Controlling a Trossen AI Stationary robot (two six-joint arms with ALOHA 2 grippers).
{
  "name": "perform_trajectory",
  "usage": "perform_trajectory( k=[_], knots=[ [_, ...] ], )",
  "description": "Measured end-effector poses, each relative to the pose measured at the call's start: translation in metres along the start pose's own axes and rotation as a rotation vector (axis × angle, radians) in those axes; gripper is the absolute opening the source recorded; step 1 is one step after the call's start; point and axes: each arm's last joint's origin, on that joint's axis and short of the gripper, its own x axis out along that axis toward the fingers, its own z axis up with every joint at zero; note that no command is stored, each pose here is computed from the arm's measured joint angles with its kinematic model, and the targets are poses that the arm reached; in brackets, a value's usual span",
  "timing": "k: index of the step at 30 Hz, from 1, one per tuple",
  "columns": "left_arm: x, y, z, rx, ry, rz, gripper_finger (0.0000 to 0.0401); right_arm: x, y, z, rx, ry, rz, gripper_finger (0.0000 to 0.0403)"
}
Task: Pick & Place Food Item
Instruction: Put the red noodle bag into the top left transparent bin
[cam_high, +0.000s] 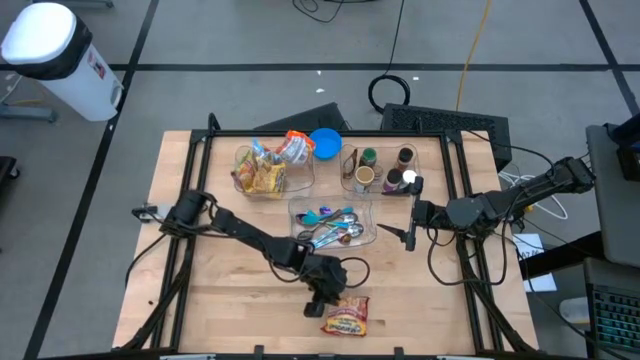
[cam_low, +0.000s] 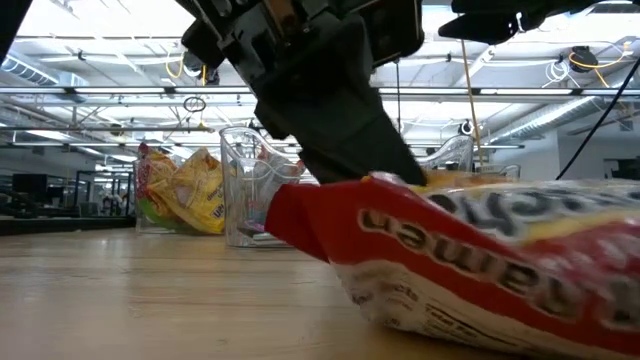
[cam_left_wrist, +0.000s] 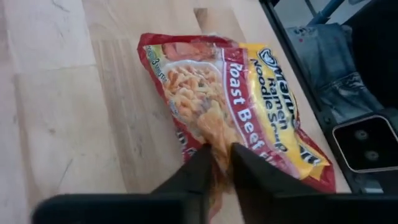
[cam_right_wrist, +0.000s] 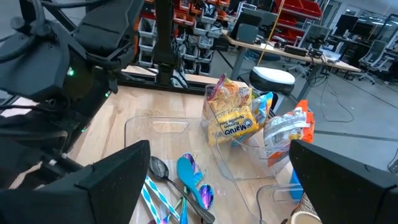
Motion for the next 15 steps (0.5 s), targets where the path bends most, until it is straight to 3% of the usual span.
perform_trajectory(
  k=[4, 8, 12, 15],
  knots=[
    [-0.013, 0.001, 0.007, -0.004, -0.010, 0.012, 0.0009, 0.000, 0.000, 0.000, 0.000, 0.000, 0.000, 0.0380],
    [-0.036, -0.006, 0.020, 0.039, -0.065, 0.091, 0.0012, 0.000, 0.000, 0.000, 0.001, 0.000, 0.000, 0.0380],
    [-0.072, -0.021, 0.035, 0.153, -0.115, 0.232, 0.0004, 0.000, 0.000, 0.000, 0.001, 0.000, 0.000, 0.0380],
    [-0.107, -0.035, 0.047, 0.226, -0.183, 0.405, 0.0010, 0.000, 0.000, 0.000, 0.001, 0.000, 0.000, 0.0380]
  ],
)
